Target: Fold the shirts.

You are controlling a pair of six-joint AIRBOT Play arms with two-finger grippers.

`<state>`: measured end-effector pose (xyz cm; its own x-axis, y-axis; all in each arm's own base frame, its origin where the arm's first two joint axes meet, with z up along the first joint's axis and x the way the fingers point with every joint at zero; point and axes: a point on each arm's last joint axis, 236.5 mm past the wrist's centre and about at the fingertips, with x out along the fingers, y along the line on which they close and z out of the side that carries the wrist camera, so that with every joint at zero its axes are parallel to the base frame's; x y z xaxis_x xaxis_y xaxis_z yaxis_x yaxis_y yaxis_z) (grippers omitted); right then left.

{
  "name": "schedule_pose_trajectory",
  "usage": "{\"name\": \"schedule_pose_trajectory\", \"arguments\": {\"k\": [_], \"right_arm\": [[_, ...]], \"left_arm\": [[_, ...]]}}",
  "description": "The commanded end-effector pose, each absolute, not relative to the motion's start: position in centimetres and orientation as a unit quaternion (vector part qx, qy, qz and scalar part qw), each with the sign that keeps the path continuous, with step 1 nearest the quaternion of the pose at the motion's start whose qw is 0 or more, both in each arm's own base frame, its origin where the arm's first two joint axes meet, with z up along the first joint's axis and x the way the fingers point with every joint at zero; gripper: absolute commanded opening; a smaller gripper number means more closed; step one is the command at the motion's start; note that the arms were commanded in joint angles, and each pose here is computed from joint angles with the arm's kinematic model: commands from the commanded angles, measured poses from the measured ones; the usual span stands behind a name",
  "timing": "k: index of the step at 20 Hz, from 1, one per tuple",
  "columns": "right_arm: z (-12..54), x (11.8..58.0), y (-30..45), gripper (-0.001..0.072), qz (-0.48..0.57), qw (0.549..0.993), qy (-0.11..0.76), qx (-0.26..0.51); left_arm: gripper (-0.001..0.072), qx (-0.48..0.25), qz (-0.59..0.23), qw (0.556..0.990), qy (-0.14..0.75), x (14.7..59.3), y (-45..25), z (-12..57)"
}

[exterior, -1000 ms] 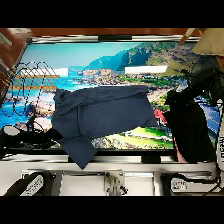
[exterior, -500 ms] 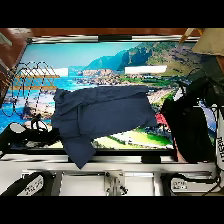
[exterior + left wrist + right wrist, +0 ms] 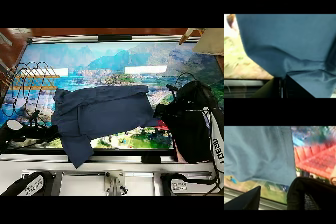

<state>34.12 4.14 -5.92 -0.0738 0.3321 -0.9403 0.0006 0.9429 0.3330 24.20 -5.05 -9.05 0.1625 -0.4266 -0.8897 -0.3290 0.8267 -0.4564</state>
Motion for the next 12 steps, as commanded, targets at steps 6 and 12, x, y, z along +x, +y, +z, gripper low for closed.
{"name": "schedule_pose_trajectory", "arguments": {"k": [6,12], "right_arm": [[2.5,39.5,-3.2,0.063,0.03,0.755,0.655,-0.005],[2.2,36.5,5.6,0.063,0.159,0.708,0.682,0.088]], "left_arm": [[0.0032,-0.291,-0.037,0.705,0.646,24.2,-5.1,-8.8],[0.0032,-0.291,-0.038,0.704,0.647,24.1,-5.1,-8.8]]}}
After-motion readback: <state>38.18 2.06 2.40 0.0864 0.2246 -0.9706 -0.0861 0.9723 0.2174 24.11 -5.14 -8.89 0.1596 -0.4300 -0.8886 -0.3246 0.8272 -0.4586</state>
